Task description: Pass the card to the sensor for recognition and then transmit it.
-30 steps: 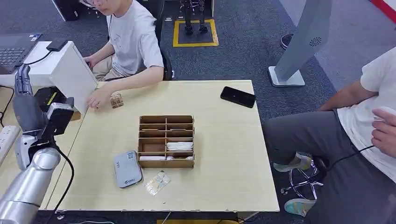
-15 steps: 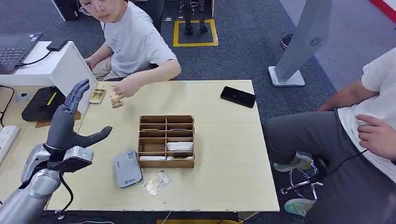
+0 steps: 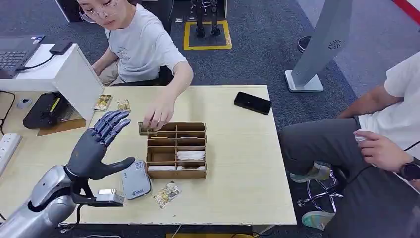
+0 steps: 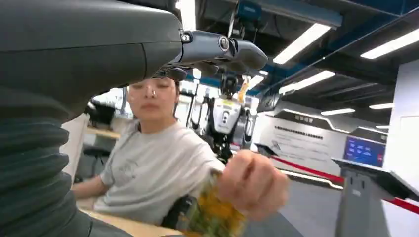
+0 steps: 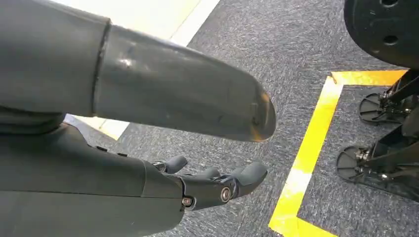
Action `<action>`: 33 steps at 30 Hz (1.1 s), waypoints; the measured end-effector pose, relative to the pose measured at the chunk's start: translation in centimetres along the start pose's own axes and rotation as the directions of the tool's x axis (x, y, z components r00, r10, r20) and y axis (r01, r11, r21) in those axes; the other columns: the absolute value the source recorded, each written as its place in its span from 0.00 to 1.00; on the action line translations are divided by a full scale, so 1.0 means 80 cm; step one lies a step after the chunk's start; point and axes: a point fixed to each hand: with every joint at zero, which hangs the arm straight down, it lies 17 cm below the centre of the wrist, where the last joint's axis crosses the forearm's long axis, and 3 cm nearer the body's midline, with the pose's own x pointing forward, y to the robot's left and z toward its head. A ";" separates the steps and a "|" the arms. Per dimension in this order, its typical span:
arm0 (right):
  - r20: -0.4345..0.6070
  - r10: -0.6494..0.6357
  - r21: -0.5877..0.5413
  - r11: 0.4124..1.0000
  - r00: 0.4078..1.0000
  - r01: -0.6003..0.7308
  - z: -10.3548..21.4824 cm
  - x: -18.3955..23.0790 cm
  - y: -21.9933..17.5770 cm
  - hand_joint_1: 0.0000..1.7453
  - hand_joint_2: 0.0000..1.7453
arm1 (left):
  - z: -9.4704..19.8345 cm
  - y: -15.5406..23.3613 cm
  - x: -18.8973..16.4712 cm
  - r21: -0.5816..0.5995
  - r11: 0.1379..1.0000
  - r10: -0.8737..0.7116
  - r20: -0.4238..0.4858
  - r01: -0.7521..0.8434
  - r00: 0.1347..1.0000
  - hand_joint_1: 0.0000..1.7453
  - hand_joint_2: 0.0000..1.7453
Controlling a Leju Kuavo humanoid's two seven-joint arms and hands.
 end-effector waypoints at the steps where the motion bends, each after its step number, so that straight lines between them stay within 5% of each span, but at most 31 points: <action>1: -0.001 0.000 0.000 1.000 1.000 0.000 0.000 0.000 0.000 0.00 0.00 | 0.001 -0.002 -0.003 0.000 0.999 -0.046 -0.004 0.046 0.999 0.00 1.00; 33: -0.010 0.005 -0.017 1.000 1.000 -0.005 -0.001 0.001 -0.005 0.00 0.00 | 0.020 -0.055 -0.046 -0.069 0.984 -0.171 -0.143 0.162 0.975 0.00 1.00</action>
